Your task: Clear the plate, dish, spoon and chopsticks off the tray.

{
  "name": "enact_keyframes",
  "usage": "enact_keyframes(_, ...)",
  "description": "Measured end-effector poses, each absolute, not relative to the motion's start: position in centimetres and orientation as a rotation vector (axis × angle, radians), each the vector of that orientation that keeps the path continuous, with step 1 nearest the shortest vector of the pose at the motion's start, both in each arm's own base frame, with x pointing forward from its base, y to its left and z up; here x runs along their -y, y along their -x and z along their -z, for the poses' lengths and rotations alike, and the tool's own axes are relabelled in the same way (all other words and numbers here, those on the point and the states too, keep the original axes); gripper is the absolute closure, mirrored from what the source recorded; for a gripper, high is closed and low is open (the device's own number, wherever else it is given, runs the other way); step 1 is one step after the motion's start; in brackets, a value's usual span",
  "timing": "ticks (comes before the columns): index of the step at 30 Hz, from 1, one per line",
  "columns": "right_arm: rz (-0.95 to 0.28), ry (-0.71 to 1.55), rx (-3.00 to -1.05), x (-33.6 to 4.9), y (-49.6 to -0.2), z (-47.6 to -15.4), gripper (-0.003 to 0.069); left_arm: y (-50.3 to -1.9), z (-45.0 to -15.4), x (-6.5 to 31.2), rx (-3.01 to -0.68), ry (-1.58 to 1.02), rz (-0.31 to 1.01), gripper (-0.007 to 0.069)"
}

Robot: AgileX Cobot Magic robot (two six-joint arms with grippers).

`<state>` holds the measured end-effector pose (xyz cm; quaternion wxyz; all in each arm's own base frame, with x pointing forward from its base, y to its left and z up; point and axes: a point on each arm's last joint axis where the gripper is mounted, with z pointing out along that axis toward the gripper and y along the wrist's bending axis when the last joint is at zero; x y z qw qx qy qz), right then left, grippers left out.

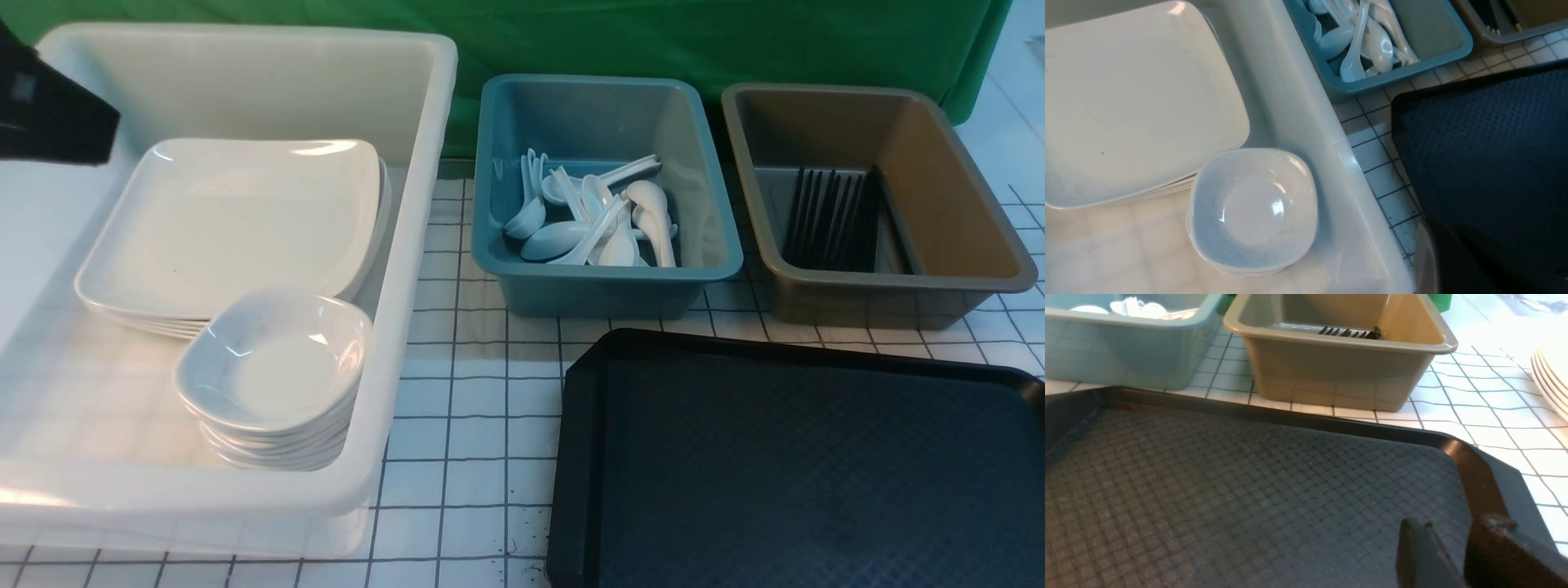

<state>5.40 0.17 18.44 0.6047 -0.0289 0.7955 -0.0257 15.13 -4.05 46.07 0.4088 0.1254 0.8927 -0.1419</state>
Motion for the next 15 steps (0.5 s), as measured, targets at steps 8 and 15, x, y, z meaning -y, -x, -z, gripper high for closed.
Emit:
enact_keyframes(8, 0.059, 0.067, -1.841, -0.2, -5.4, -18.4, 0.0419, -5.7, -45.1, 3.6, -2.088, -0.307, 0.414, 0.0621)
enact_keyframes(15, 0.059, 0.067, -1.841, -0.2, -5.4, -18.4, 0.0419, -0.4, -40.4, 3.3, -2.031, -0.306, 0.447, 0.0621)
